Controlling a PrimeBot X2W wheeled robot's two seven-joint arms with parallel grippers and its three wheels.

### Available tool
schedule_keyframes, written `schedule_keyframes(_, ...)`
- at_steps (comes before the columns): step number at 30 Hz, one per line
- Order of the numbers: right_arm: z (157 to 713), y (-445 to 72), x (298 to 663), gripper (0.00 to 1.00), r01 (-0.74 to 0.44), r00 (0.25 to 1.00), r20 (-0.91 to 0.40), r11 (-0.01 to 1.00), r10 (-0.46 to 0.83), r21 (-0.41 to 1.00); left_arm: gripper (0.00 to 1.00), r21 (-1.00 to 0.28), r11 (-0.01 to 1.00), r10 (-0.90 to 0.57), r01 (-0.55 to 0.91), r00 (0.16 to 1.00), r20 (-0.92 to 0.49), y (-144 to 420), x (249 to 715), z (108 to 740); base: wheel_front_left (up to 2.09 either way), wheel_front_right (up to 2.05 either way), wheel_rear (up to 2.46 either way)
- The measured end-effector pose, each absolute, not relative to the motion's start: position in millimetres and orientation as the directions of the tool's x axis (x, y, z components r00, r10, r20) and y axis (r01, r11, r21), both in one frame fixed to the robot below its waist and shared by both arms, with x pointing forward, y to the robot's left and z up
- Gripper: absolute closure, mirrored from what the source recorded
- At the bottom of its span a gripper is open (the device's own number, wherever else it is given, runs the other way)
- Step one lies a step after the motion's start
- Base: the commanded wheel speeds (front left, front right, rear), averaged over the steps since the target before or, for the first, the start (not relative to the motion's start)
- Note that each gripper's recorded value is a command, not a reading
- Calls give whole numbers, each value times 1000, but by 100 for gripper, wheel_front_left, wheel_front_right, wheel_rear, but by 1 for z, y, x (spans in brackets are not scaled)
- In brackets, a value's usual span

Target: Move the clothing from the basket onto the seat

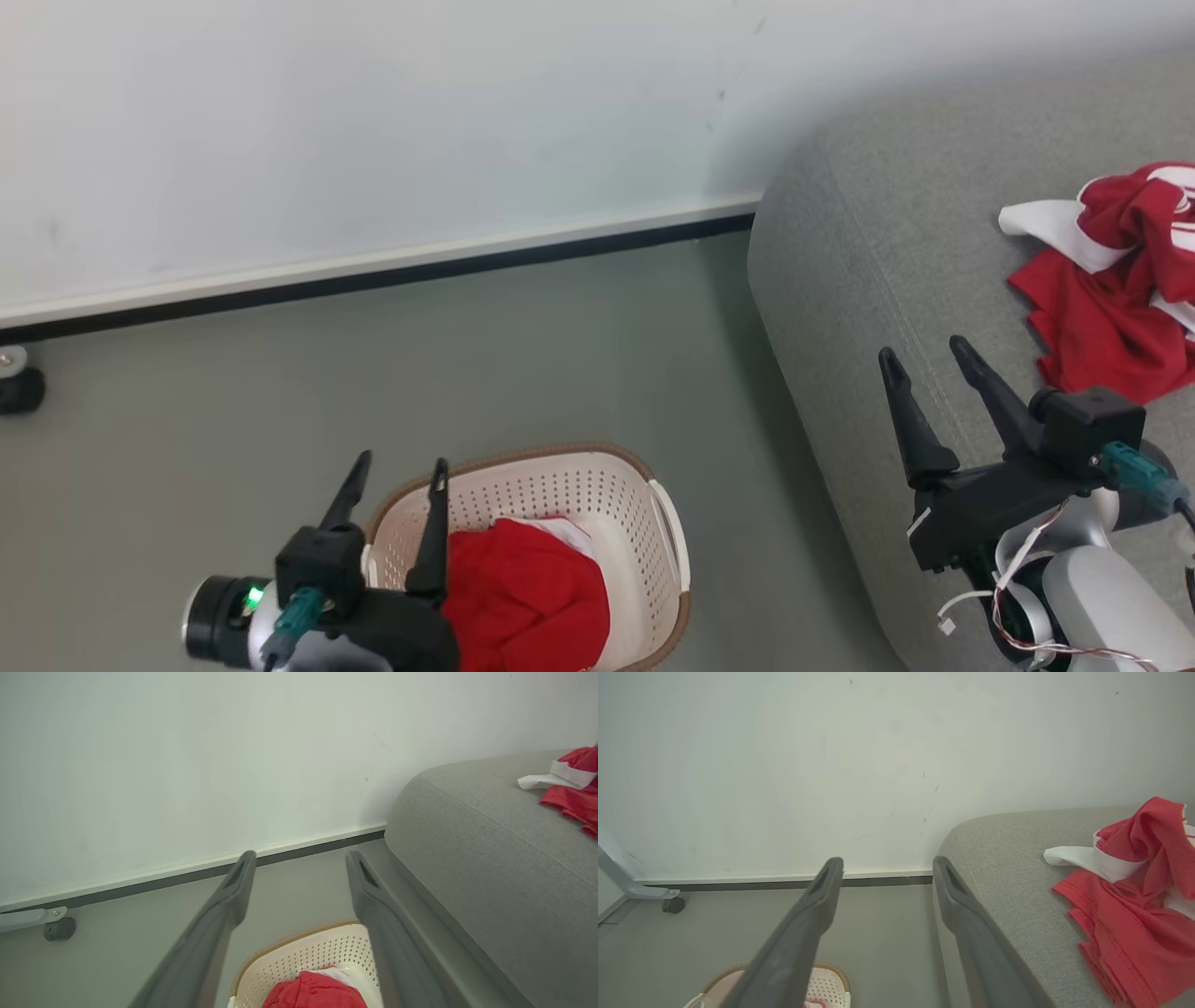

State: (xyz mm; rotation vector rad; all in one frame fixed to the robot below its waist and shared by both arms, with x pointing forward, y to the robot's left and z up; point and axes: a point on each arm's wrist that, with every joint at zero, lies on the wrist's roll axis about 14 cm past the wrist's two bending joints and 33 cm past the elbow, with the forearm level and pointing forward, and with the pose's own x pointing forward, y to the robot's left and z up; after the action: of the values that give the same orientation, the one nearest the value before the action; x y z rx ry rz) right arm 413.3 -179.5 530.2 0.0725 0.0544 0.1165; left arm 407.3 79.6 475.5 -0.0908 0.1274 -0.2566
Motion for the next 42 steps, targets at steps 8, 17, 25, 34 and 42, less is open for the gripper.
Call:
schedule_keyframes(8,530,-186,430,0,-102,993,-50,992,105,70,0,-105,928,-373,359,905,-203,42,420,444,0,0,0)
schedule_keyframes(17,528,-193,459,0,-86,995,-41,995,88,57,0,-88,876,-474,474,816,-330,8,436,395,0,0,0)
schedule_keyframes(25,520,-199,480,0,-73,996,-40,996,75,51,0,-91,831,-529,549,728,-436,-12,445,350,0,0,0)
schedule_keyframes(34,503,-199,511,0,-70,997,-32,996,72,58,0,-136,808,-536,574,620,-573,-20,454,282,0,0,0)
schedule_keyframes(42,481,-197,531,0,-63,997,-41,996,66,71,0,-157,796,-515,585,517,-684,-15,454,224,0,0,0)
